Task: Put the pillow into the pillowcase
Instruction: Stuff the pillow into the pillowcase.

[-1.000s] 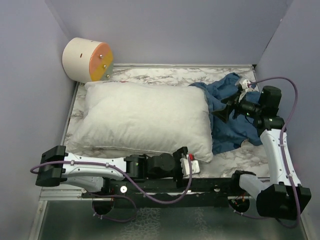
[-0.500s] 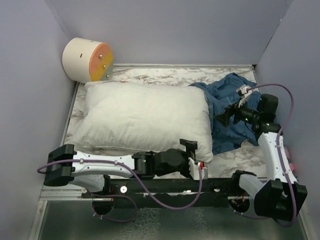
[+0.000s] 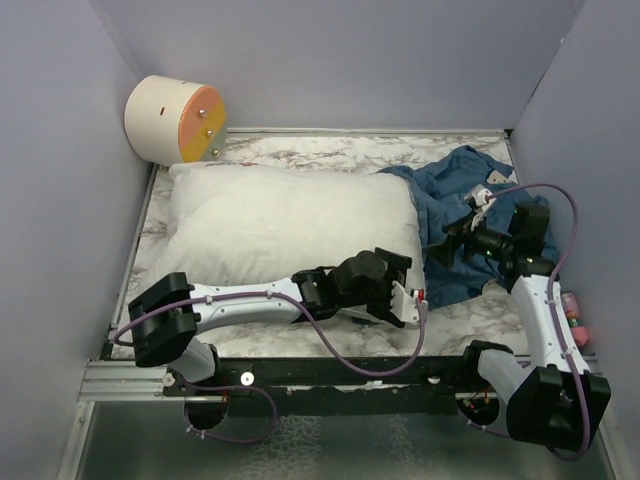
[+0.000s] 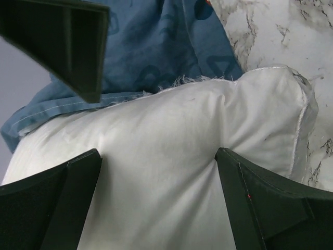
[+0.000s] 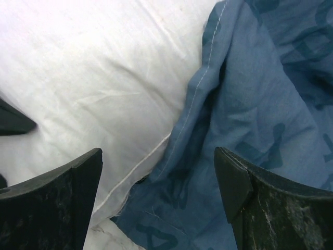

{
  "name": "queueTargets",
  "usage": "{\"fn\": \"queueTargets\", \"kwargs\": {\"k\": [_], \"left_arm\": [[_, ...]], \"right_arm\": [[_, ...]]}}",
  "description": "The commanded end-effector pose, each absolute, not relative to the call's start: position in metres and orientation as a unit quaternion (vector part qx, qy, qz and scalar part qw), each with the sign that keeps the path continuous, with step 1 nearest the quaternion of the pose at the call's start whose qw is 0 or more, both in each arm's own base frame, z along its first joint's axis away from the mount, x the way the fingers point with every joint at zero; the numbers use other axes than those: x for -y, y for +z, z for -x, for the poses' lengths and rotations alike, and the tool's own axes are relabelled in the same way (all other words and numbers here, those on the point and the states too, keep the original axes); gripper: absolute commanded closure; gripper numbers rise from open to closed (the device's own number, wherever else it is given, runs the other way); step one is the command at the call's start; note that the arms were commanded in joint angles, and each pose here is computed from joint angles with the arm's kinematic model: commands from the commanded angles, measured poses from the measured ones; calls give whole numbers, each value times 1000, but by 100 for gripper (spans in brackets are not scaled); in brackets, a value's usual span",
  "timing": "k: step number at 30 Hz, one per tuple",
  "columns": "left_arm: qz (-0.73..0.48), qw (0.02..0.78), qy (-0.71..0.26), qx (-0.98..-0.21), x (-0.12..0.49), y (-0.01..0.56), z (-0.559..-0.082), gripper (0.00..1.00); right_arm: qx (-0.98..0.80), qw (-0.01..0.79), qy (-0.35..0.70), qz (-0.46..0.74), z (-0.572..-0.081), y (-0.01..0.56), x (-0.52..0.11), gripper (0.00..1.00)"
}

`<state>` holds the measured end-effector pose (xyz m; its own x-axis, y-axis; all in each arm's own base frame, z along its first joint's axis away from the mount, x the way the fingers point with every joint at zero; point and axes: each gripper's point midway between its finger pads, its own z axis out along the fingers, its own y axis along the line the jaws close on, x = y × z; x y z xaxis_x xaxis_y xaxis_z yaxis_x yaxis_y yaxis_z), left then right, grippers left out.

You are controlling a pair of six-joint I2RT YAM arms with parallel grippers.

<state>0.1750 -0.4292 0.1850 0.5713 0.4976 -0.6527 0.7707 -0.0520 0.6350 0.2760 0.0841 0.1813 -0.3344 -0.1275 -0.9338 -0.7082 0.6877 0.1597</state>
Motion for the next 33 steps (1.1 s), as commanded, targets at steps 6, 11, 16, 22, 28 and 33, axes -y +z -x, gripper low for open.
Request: {"fn": "queueTargets", "kwargs": {"k": [6,11,16,22,28,33], "left_arm": [[-732,515,-125,-428,425,155,-157,6],[-746,509,-83,-422,426,145,-151,6],[-736,505,-45,-449,424,132,-166,6],[-725,498,-27,-476,423,127,-178,8],[-700,497,-15,-513,423,125,-197,22],[-672,495,-21,-550,423,129,-213,43]], "right_arm": [[-743,504,299,325,-277,190,-89,14],[-768,493,273,305,-285,173,-78,26],[-788,466,261,306,-289,147,-71,59],[-805,433,275,298,-294,131,-70,65],[-810,395,300,314,-294,114,-88,60],[-829,368,293,301,-301,100,-94,55]]}}
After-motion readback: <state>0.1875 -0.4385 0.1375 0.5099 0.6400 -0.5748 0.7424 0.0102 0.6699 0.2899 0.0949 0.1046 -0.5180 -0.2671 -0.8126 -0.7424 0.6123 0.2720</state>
